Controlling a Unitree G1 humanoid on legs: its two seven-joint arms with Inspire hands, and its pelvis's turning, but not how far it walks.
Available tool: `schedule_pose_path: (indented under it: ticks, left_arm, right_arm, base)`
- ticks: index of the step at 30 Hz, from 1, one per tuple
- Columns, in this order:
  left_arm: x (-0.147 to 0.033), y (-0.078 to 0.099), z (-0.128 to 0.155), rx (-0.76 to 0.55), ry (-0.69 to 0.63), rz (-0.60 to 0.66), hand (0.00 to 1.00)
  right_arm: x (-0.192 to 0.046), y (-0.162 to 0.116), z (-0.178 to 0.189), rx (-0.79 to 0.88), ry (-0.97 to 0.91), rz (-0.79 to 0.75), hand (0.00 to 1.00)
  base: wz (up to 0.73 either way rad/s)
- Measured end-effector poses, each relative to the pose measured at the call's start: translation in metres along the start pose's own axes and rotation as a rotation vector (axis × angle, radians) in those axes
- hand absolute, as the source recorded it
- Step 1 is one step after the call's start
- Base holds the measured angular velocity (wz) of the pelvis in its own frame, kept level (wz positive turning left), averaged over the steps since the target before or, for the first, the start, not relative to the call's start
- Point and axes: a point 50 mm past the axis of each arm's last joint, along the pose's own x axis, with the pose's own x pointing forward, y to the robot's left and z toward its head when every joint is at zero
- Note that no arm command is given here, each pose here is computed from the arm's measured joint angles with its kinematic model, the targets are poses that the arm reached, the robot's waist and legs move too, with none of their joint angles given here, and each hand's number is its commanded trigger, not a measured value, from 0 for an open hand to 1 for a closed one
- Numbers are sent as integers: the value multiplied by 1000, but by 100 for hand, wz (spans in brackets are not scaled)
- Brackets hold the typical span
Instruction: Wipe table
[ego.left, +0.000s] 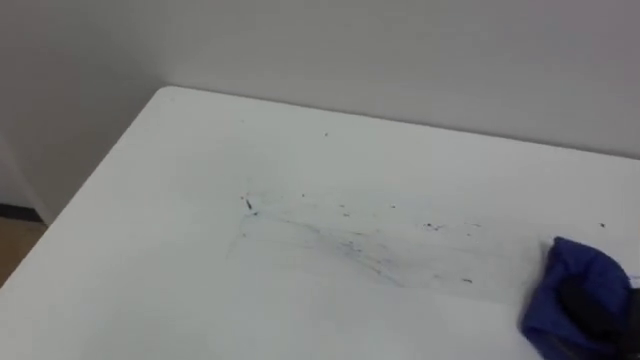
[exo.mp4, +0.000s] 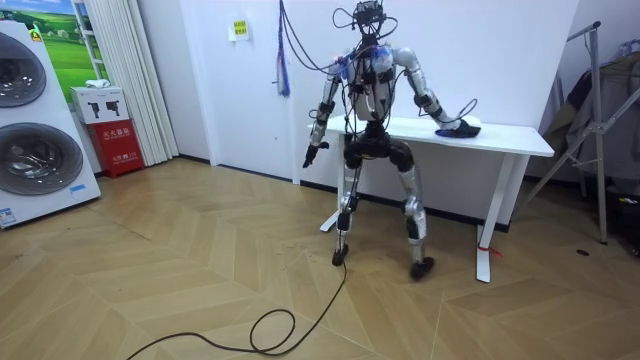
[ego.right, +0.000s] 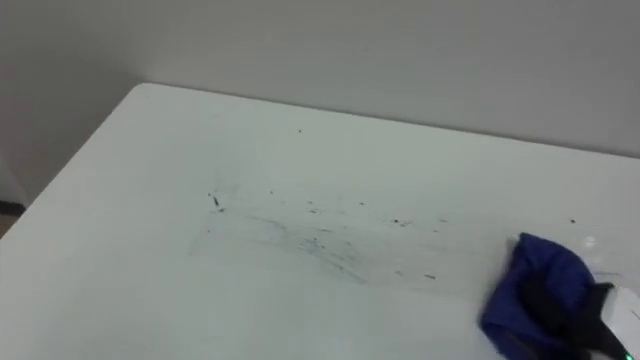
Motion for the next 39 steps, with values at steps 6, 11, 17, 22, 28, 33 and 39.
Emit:
schedule_pose_path:
  ticks: [6,11,17,22,28,33,39]
  left_arm:
    - [2,-39,55,-16,-99,-119,0]
    - [-6,-69,81,7,-168,-243,0]
    - [-8,-73,27,3,-21,-249,0]
    - [-20,-65,-55,-87,205,-208,0]
    - [-13,-41,-40,-108,118,-132,0]
    - [-5,-46,16,-70,-36,-119,0]
    - [-6,-69,60,-8,-124,-187,0]
  right_arm:
    - [-11,17,193,-36,-505,123,100]
    - [-50,17,288,-79,-834,199,100]
    - [-18,35,201,-139,-627,233,100]
    - [13,-3,66,-60,-275,5,100]
    - [5,-22,-39,60,159,-57,100]
    - [15,-16,-3,89,116,-42,100]
    - [-36,15,215,-33,-660,135,100]
  base:
    - [-61]
    - [40]
    - [35]
    - [-17]
    - [8]
    - [-36]
    - [-41]
